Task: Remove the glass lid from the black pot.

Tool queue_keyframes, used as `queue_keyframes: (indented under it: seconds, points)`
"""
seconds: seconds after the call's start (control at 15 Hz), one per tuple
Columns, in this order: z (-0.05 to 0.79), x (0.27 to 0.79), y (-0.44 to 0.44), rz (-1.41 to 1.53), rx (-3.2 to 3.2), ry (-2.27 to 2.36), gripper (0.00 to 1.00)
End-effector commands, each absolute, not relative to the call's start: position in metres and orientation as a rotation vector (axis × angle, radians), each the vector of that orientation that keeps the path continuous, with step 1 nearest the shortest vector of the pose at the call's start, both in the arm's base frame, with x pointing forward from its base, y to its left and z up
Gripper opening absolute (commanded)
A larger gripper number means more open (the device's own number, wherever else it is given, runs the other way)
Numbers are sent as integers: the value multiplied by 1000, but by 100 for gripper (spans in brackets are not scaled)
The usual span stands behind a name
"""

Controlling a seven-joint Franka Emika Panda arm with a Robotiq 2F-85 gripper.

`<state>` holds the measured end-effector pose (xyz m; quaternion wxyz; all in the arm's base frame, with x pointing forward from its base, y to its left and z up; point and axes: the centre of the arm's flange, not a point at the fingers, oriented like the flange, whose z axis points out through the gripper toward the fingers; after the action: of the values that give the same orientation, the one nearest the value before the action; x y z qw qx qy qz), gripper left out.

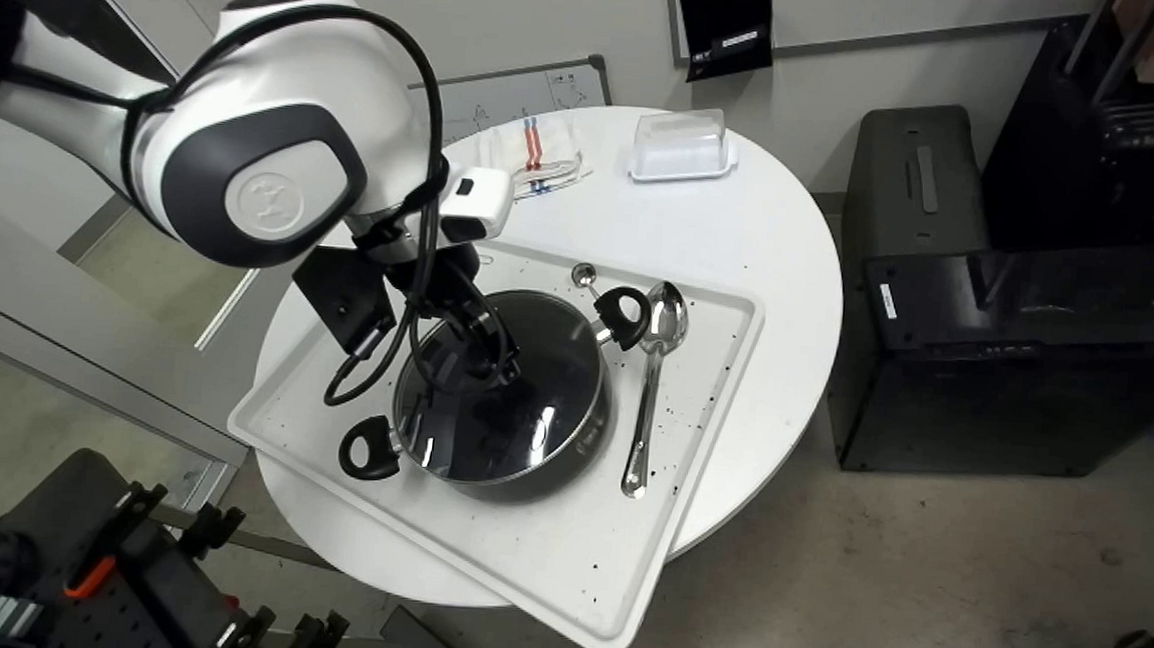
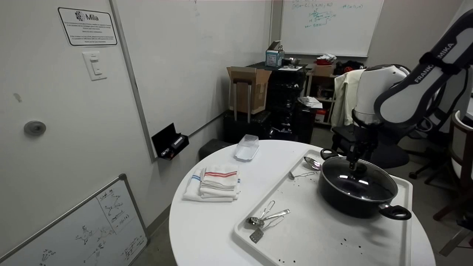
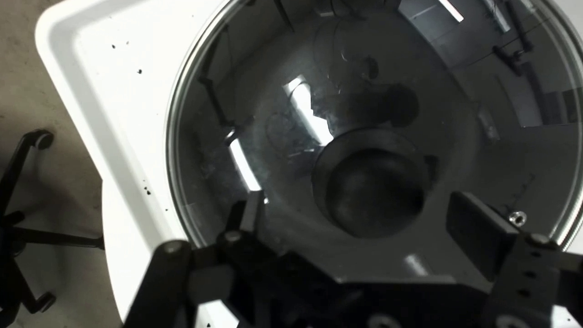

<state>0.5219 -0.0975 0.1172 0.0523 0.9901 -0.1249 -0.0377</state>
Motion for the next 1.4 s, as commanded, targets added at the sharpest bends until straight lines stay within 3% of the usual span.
queue_keyframes:
  seconds: [0.0, 0.13, 0.27, 0.67, 0.8, 1.33]
  points:
    - [107, 529, -92, -84, 3013, -398, 100]
    - [105, 528, -90, -85, 3015, -393, 99]
    - [104, 528, -89, -89, 3018, -392, 74]
    - [108, 529, -86, -73, 3022, -402, 31]
    - [110, 530, -87, -65, 3023, -409, 26]
    - [128, 520, -90, -54, 3026, -407, 25]
